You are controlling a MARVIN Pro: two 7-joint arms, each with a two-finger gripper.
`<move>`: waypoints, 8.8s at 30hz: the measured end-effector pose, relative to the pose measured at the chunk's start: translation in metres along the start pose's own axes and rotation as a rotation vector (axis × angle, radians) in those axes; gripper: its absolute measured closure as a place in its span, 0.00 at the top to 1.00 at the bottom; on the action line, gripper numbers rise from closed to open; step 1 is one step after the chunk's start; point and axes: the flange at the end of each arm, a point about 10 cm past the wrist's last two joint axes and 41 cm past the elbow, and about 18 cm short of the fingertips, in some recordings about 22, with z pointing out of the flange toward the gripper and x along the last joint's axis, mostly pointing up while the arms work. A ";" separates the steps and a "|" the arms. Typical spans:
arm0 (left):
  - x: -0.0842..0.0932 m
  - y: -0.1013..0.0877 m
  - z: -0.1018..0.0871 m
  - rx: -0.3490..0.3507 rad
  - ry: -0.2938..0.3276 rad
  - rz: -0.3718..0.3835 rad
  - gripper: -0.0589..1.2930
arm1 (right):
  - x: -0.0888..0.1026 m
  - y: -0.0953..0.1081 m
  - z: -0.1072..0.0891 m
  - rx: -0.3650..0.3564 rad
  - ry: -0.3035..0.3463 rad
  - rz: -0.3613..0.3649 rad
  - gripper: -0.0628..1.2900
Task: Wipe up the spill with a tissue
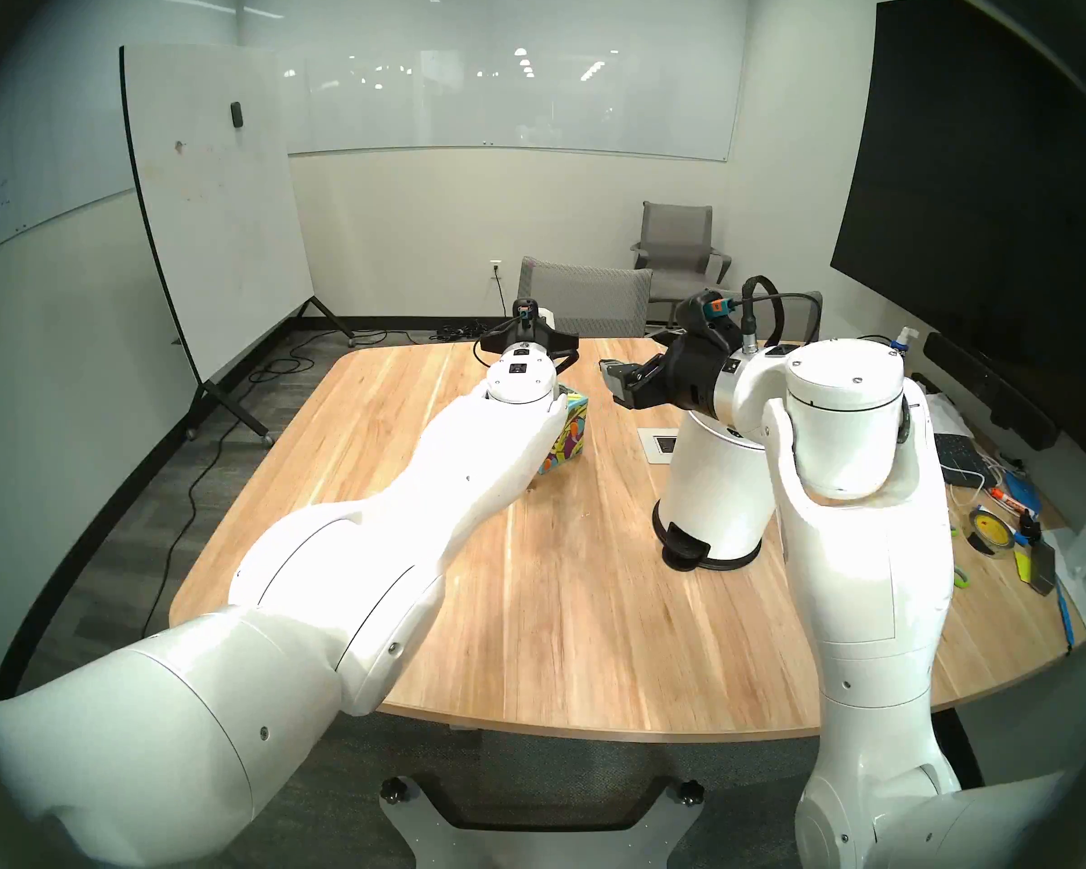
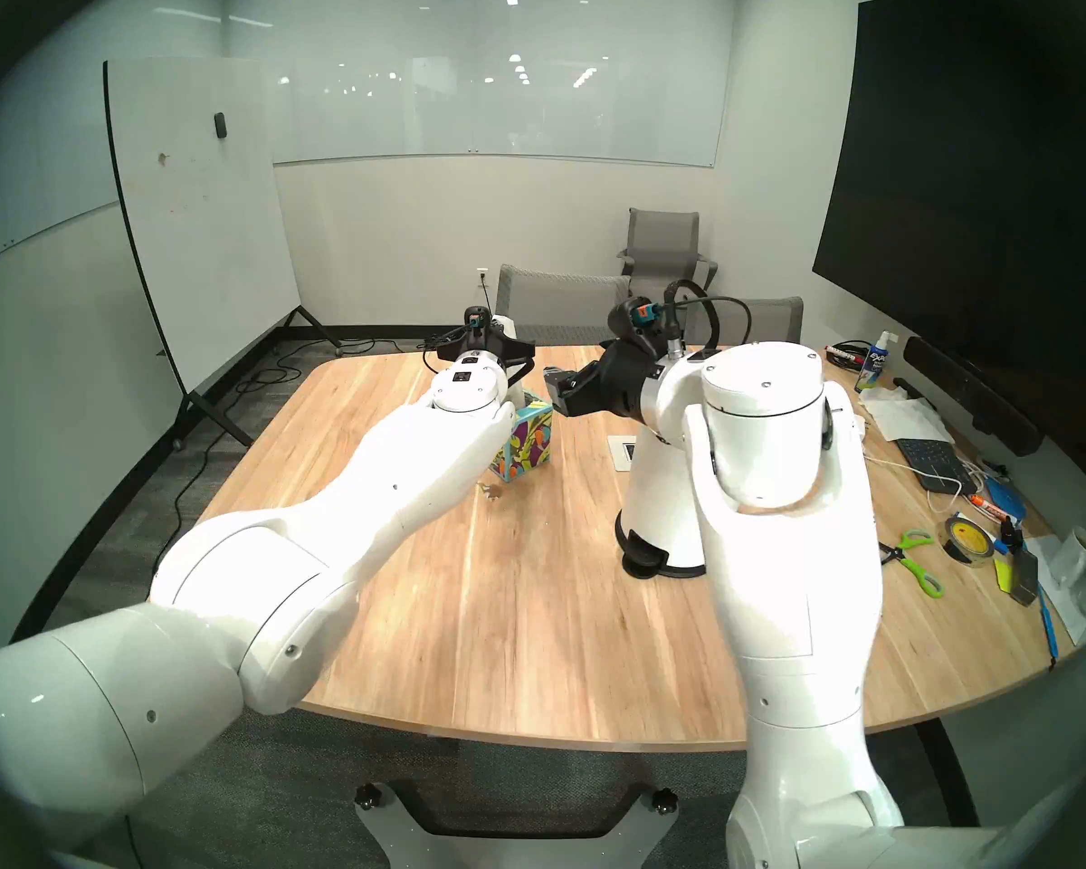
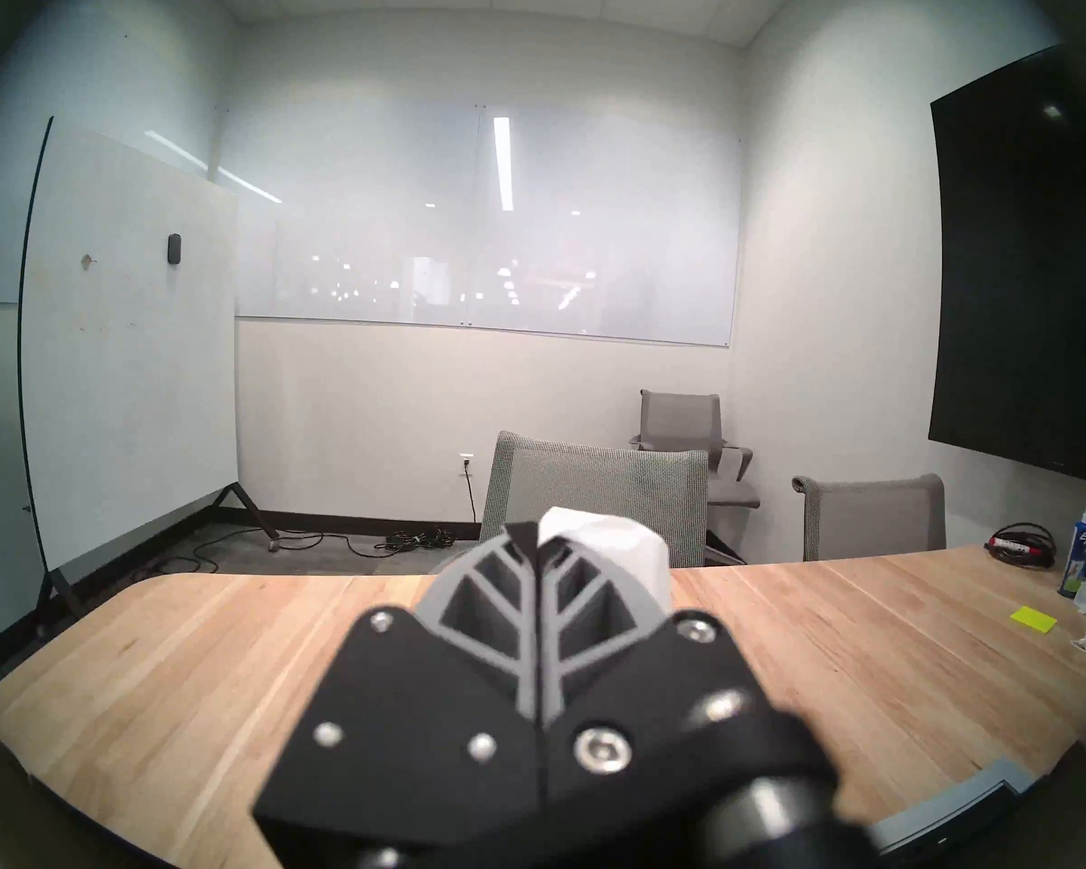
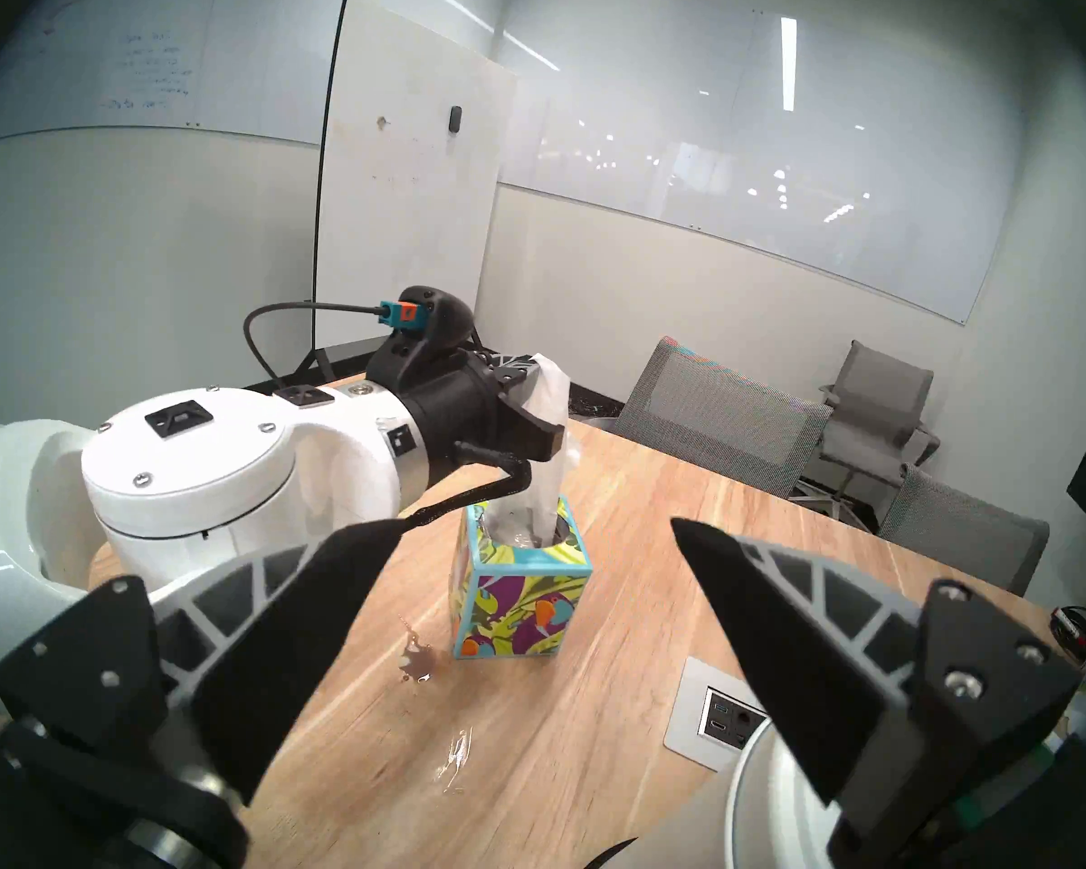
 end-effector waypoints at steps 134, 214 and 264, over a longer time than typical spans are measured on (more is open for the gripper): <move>0.107 -0.152 0.009 0.120 0.346 -0.105 0.03 | 0.000 0.000 0.000 0.000 0.000 0.000 0.95; 0.031 -0.118 -0.099 -0.310 0.036 0.191 0.03 | 0.000 0.000 0.000 0.000 0.000 0.000 0.95; -0.066 -0.087 -0.161 -0.417 -0.468 0.316 0.03 | 0.000 0.000 0.000 0.000 0.000 0.000 0.95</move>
